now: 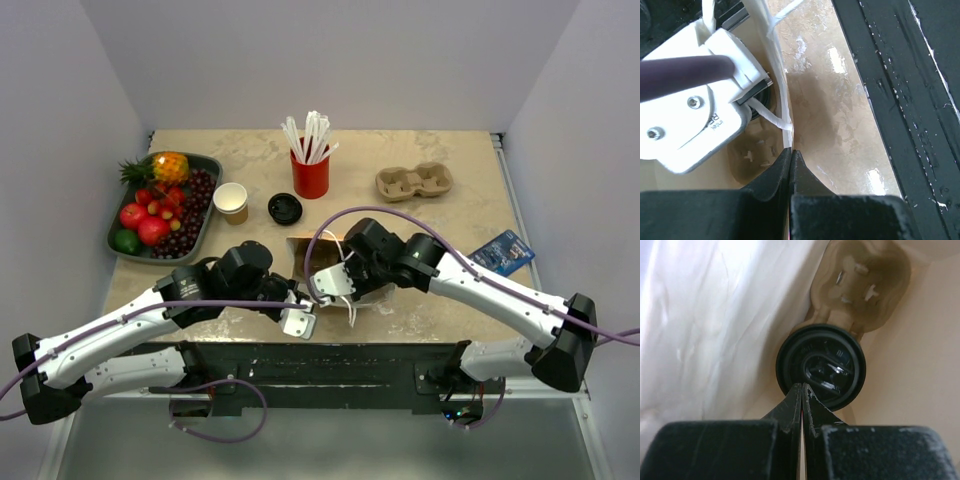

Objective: Pack the takeout coffee

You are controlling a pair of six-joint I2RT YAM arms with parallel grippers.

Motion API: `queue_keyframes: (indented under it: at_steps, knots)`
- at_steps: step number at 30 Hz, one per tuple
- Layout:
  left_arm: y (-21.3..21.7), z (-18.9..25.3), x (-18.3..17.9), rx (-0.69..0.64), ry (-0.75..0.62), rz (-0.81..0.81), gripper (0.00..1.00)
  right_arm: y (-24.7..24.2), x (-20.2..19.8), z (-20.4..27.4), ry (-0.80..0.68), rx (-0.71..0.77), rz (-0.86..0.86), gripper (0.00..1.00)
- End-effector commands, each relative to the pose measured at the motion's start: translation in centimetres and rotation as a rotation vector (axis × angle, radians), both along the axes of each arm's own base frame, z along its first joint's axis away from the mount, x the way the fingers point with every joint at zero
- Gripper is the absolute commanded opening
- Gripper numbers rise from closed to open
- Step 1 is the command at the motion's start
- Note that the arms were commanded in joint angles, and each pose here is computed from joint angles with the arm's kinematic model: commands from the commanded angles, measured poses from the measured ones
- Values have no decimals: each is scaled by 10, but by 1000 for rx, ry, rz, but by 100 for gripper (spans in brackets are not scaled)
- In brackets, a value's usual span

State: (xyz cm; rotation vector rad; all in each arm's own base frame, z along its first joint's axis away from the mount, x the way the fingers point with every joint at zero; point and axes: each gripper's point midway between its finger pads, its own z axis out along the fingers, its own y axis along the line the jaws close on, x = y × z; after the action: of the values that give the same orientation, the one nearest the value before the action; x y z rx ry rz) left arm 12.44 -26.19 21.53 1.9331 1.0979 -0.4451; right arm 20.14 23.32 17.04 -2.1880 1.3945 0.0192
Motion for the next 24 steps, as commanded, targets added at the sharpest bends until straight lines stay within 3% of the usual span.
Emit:
queue_keyframes:
  at_steps: [1,13,24]
  knots:
    - [-5,19,2,-51,-13,-7,0,-17,5,-12,-14,-104,-20,0]
    - [-5,19,1,-55,-7,-7,0,-30,28,-37,-60,-248,-128,0]
    - [-8,20,3,-61,-12,-8,0,-13,17,0,-40,-111,-75,0]
